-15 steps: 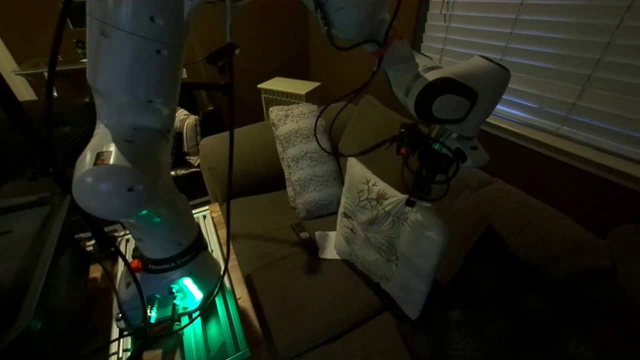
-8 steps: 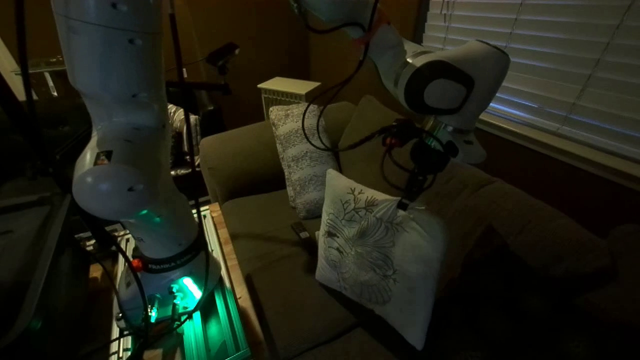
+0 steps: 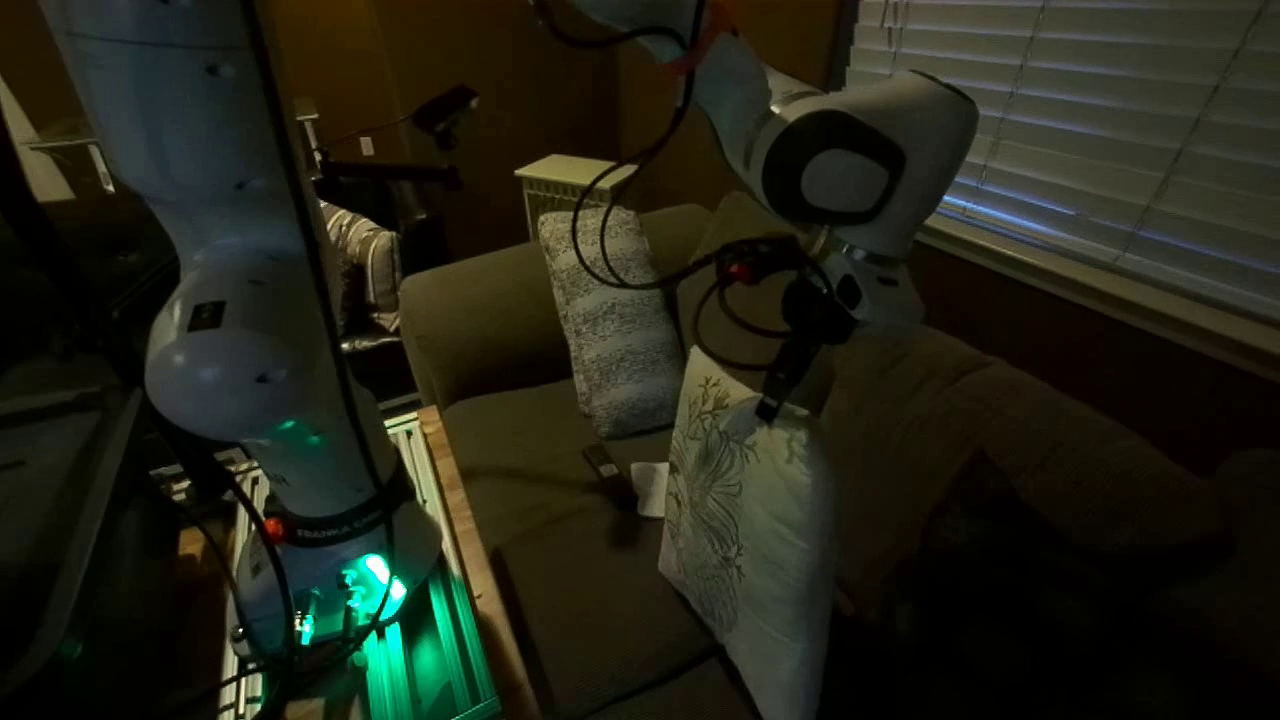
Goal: Move the pillow from the left to the right and the one on the right to the left
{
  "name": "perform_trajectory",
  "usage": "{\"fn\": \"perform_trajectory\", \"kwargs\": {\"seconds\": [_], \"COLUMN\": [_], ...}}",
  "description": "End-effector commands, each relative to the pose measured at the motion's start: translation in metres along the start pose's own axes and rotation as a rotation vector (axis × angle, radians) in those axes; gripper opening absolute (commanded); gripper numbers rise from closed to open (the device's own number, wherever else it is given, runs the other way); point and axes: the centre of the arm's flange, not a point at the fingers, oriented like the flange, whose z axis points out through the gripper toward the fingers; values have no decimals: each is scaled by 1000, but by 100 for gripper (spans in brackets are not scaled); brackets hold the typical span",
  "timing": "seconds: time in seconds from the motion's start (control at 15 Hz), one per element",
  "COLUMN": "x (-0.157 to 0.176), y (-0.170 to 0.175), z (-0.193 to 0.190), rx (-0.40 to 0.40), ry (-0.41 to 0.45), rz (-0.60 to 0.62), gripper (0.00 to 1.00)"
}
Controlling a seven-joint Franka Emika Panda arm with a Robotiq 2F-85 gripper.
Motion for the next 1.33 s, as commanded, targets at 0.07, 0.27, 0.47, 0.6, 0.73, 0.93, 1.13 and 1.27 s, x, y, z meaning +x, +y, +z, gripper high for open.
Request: {"fn": "perform_trajectory", "kwargs": {"seconds": [0.07, 0.27, 0.47, 0.6, 0.73, 0.93, 1.13, 1.27], "x": [-6, 10, 31, 40, 47, 46, 52, 70], "y": [59, 90, 114, 102, 113, 113, 114, 123], "z": [-1, -2, -5, 4, 2, 2, 3, 6], "rx": [-21, -17, 4, -7, 14, 17, 13, 6], "ry": [64, 140, 206, 171, 189, 193, 189, 152], "rz": [-2, 12, 26, 47, 57, 54, 52, 21], "gripper": [2, 2, 2, 7, 7, 7, 2, 2]}}
